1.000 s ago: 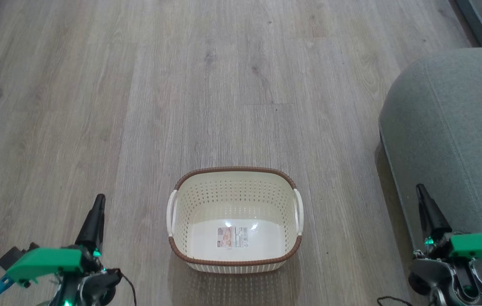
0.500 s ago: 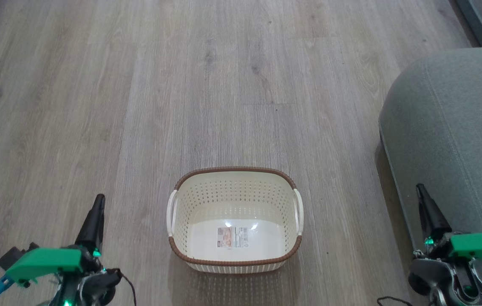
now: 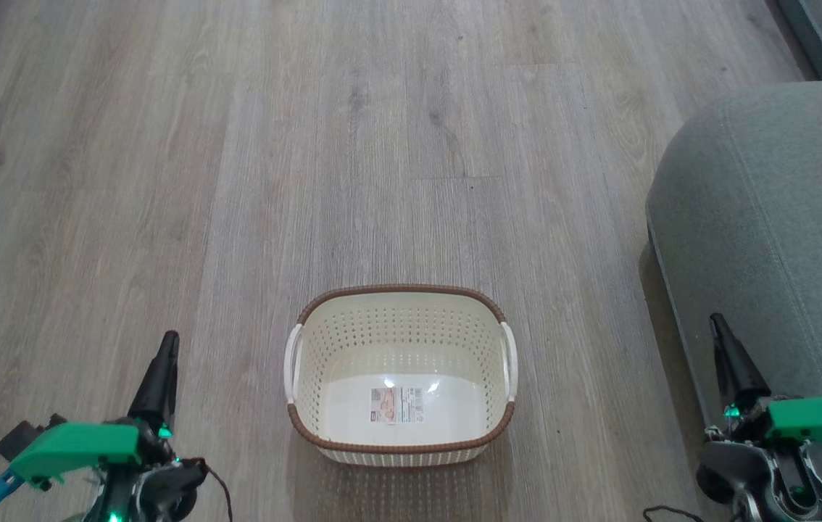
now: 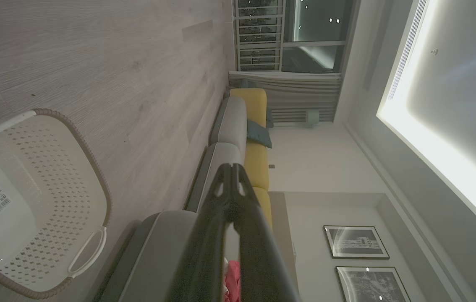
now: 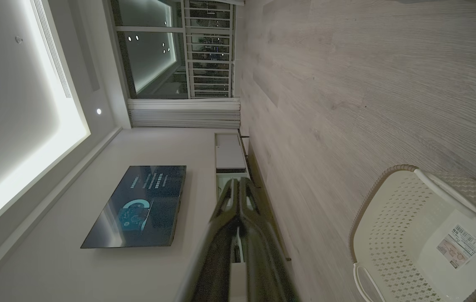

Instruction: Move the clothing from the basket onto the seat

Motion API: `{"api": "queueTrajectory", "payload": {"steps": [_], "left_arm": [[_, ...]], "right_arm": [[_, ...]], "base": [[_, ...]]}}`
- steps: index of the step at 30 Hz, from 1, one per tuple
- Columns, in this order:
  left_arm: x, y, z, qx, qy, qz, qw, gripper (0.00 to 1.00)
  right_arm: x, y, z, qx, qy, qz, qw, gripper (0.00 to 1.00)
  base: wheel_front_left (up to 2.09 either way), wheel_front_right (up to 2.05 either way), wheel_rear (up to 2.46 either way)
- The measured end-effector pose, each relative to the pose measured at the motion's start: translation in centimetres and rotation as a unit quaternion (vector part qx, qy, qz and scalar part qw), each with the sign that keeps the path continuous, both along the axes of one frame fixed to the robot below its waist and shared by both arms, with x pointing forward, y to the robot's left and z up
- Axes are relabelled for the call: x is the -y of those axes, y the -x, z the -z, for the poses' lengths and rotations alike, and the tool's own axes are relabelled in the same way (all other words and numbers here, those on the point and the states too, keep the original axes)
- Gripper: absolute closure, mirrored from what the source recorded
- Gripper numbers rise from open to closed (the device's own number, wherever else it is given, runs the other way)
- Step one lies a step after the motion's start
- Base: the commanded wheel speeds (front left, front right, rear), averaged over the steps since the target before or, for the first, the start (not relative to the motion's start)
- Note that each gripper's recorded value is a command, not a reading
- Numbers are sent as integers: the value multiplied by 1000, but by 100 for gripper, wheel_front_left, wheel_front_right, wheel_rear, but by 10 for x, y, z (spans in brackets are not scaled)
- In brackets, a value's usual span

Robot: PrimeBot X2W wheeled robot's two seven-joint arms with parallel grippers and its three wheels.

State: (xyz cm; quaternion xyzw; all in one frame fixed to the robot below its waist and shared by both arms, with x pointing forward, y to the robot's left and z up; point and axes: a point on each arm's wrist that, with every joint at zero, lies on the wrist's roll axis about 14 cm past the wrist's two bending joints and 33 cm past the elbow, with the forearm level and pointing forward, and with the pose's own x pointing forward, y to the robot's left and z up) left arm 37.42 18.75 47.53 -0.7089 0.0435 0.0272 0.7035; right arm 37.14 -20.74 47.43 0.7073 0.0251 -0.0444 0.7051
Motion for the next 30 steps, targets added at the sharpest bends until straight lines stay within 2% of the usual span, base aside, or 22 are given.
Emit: {"api": "queueTrajectory", "payload": {"steps": [30], "left_arm": [[0,0,0,0,0,0,1000,100]], "right_arm": [[0,0,0,0,0,0,1000,100]], "base": [[0,0,0]]}}
